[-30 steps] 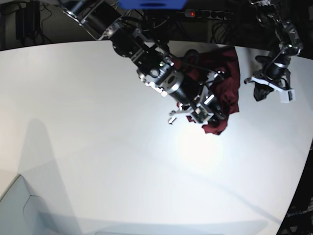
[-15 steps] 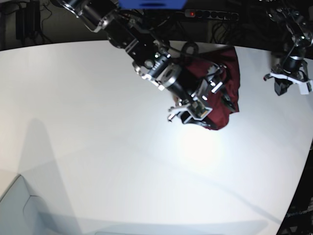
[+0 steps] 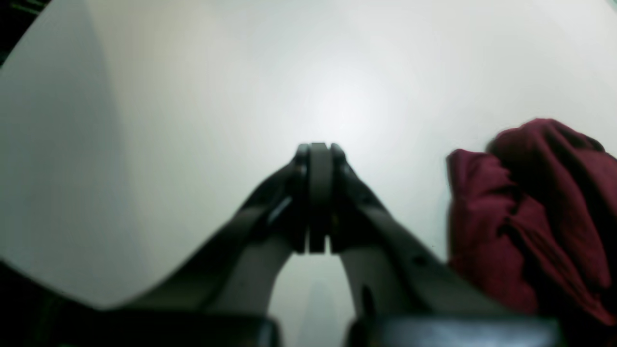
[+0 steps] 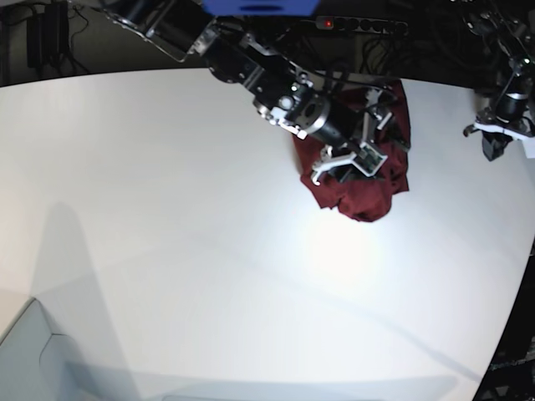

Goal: Layout the t-shirt on the table in an organized manner, then fold the t-shirt properly
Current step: 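Lay the folded edge down and release it with the right gripper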

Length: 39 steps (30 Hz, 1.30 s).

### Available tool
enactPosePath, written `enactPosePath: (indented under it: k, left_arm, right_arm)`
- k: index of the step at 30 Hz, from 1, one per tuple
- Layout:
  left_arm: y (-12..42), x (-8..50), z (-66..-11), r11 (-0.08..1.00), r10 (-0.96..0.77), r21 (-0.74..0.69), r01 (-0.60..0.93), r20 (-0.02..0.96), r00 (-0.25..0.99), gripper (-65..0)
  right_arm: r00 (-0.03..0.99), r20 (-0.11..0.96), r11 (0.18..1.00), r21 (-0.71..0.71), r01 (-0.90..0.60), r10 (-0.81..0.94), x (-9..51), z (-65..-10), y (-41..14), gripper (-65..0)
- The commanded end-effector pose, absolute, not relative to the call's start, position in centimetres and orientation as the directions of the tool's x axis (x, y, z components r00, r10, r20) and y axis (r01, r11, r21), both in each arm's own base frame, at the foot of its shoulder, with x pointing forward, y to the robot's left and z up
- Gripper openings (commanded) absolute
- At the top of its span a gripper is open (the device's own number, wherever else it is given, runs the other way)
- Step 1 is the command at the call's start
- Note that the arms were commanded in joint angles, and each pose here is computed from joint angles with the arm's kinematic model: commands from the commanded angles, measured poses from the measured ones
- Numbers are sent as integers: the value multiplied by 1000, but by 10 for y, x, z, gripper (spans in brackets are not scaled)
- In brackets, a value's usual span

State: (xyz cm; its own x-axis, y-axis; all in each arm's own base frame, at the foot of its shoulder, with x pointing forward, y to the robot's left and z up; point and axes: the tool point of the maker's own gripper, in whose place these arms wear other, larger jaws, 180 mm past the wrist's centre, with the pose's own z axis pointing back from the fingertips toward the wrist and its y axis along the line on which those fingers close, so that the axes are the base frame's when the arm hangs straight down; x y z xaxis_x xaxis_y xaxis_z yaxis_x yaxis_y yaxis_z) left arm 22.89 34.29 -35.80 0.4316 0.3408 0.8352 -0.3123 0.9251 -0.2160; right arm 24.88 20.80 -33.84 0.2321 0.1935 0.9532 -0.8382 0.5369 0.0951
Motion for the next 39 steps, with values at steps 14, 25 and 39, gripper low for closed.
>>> enactPosePath:
  k: [14, 25, 39]
  left_arm:
    - [348, 234, -344, 929, 323, -212, -302, 862, 390, -649]
    - [348, 229, -348, 929, 325, -209, -305, 856, 402, -649]
    - [348, 229, -348, 929, 325, -209, -305, 856, 402, -649]
  right_arm:
    - [32, 965, 445, -90, -891, 259, 223, -323, 238, -324]
    - [49, 938, 454, -119, -883, 342, 230, -354, 231, -329]
    - [52, 936, 456, -121, -882, 349, 231, -357, 228, -650]
